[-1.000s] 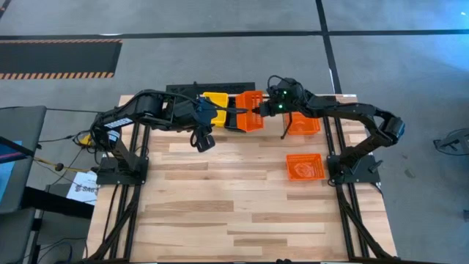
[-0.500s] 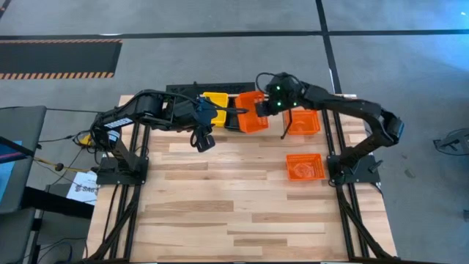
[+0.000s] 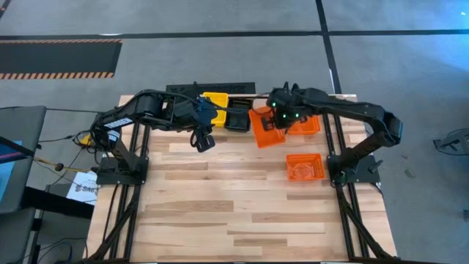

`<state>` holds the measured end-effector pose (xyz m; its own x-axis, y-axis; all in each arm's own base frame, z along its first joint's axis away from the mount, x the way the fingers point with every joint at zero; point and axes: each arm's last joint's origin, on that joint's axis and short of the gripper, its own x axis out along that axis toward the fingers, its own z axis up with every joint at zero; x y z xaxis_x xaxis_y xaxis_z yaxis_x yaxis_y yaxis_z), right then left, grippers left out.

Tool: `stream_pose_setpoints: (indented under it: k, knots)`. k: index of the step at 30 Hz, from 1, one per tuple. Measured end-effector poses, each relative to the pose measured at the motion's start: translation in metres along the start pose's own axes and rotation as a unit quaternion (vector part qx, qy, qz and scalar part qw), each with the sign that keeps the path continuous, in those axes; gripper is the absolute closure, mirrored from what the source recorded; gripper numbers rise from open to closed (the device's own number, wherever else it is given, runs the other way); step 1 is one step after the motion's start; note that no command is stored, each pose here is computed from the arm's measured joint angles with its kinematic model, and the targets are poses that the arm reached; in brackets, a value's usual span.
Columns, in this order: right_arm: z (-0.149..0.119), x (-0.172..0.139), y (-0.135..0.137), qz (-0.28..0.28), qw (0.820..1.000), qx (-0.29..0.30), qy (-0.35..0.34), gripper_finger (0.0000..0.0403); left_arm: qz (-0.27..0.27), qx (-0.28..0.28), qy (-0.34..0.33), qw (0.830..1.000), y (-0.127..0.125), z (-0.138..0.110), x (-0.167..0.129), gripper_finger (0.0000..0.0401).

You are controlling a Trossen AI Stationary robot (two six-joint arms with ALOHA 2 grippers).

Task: Stack baskets on shelf by color
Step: Put the bottom orange bin on the shelf

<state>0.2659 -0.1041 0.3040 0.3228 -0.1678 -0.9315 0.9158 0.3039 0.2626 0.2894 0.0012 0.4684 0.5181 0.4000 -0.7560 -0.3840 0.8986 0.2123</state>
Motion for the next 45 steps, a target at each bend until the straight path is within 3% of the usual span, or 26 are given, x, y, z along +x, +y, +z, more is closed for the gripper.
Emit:
stream_pose_setpoints:
  k: [7,14,20,34,45]
  knots:
    - [-0.034,0.024,0.006,-0.018,0.999,0.044,0.025,0.0403,-0.003,0.000,0.001,1.000,0.000,0.000,0.000,0.0271]
    - [-0.057,0.060,-0.005,-0.035,0.993,0.105,0.038,0.0403,-0.003,0.005,0.002,1.000,0.000,0.000,0.000,0.0271]
    - [-0.049,0.078,-0.010,0.012,0.991,0.134,0.011,0.0403,-0.003,0.013,0.004,1.000,0.000,-0.001,0.000,0.0271]
    - [-0.015,0.085,-0.041,0.005,0.986,0.164,0.010,0.0403,-0.013,0.038,0.010,0.999,-0.001,-0.002,0.000,0.0271]
    - [0.002,0.085,-0.044,0.035,0.986,0.159,-0.030,0.0403,-0.013,0.048,0.010,0.999,-0.001,-0.002,0.000,0.0271]
